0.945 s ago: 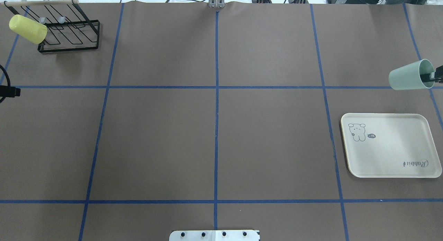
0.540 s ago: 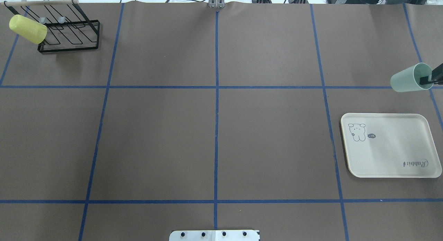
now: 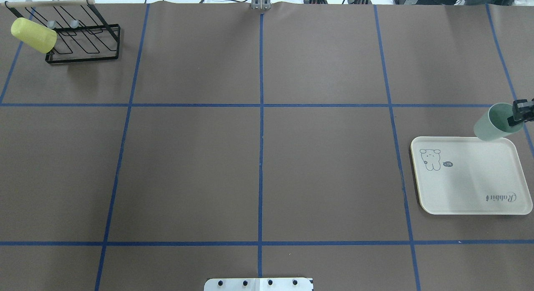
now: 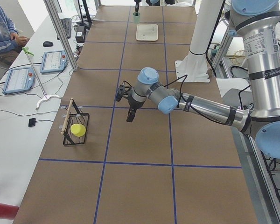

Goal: Left arm grabs green cup and hands to right arm on tray

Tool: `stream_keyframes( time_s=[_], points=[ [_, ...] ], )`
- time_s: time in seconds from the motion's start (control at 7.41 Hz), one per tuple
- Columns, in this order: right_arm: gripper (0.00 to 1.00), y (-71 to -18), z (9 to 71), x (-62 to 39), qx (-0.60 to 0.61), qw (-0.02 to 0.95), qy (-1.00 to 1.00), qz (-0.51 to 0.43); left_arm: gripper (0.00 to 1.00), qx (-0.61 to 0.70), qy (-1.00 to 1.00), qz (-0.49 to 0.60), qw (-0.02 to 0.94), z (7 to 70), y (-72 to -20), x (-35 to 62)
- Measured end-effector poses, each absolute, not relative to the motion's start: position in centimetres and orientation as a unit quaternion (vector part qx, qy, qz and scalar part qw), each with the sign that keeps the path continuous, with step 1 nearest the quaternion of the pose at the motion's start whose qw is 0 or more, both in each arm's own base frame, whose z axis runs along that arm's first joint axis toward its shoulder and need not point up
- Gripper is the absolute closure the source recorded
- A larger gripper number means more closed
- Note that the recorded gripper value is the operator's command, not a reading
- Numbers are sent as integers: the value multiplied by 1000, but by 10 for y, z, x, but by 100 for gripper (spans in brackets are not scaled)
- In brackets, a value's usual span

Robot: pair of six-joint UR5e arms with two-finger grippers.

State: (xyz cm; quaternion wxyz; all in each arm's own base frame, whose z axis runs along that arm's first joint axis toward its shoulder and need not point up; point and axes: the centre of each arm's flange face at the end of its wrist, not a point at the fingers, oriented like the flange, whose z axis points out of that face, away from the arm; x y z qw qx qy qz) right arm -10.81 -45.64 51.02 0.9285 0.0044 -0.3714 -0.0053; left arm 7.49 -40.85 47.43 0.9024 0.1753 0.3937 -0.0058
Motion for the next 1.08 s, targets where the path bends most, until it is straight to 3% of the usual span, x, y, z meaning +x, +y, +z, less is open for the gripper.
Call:
stream_keyframes(
  time_s=[0.67, 0.81, 0.94, 1.08],
  points=[
    [95, -450, 536, -170, -46, 932, -354, -68, 0, 176, 395, -8, 902, 474, -409, 73],
    [78, -453, 541, -179, -51, 932, -352, -73, 0, 176, 395, -8, 902, 474, -409, 73],
    [23, -455, 546, -183, -56, 932, -350, -74, 0, 177, 395, -8, 901, 473, -408, 72],
    [1, -457, 550, -185, -57, 932, -349, -74, 0, 178, 395, -8, 901, 471, -408, 72]
  ],
)
